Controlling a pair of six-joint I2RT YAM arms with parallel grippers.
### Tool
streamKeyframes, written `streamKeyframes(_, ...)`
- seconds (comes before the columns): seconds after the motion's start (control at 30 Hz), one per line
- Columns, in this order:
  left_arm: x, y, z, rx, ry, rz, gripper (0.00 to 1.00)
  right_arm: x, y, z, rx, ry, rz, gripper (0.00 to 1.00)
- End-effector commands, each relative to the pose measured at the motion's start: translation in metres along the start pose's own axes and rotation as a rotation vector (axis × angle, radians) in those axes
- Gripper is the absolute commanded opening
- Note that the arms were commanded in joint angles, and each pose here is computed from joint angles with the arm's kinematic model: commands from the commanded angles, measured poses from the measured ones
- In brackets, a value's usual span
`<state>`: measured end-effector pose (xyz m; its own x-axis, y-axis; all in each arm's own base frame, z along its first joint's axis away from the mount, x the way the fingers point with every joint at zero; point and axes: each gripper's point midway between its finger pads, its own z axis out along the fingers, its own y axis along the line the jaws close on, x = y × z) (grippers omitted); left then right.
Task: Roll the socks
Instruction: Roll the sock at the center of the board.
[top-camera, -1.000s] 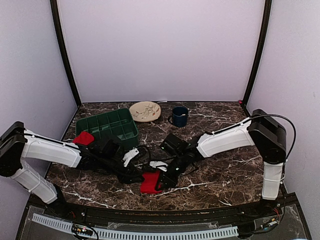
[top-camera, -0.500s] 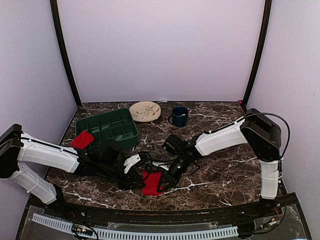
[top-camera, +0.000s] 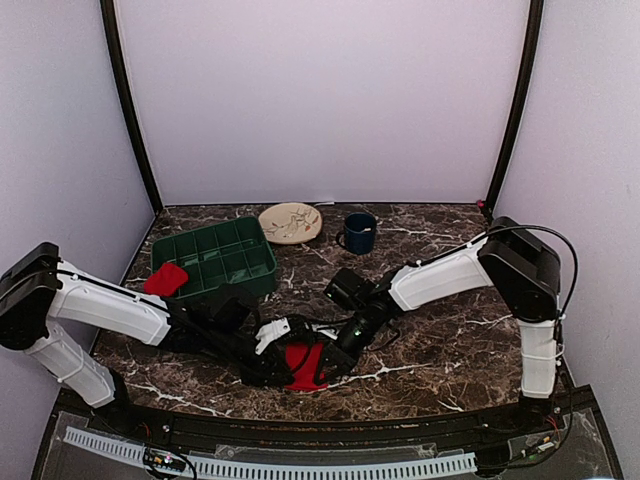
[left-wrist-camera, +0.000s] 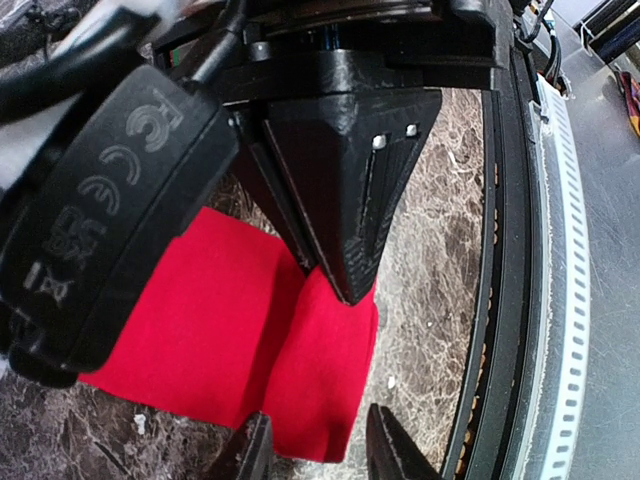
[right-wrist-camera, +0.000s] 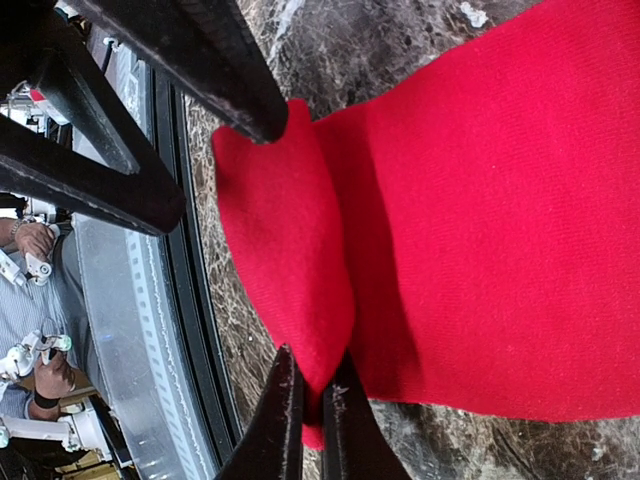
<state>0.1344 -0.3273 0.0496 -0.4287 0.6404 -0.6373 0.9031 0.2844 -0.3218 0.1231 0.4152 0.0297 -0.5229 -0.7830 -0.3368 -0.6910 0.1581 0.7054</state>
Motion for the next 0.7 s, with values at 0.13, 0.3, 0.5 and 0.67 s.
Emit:
streamKeyframes(0.13,0.002,-0.006,0.005,0.012,0.041,0.048,0.34,-0.005,0.001,-0.001,-0.027,-0.005,0.009,0.03)
streamKeyframes(0.3,0.004,-0.002,0.01,-0.028,0.057,0.075,0.35,-0.004,0.002,0.0,-0.037,0.0,0.01,0.03)
streamKeyframes(0.5,0.001,0.006,0.012,-0.09,0.054,0.11,0.35,-0.003,0.003,0.0,-0.045,0.005,0.009,0.03)
streamKeyframes(0.67,0.001,0.006,0.013,-0.091,0.058,0.128,0.35,-0.002,0.003,0.001,-0.05,0.009,0.009,0.03)
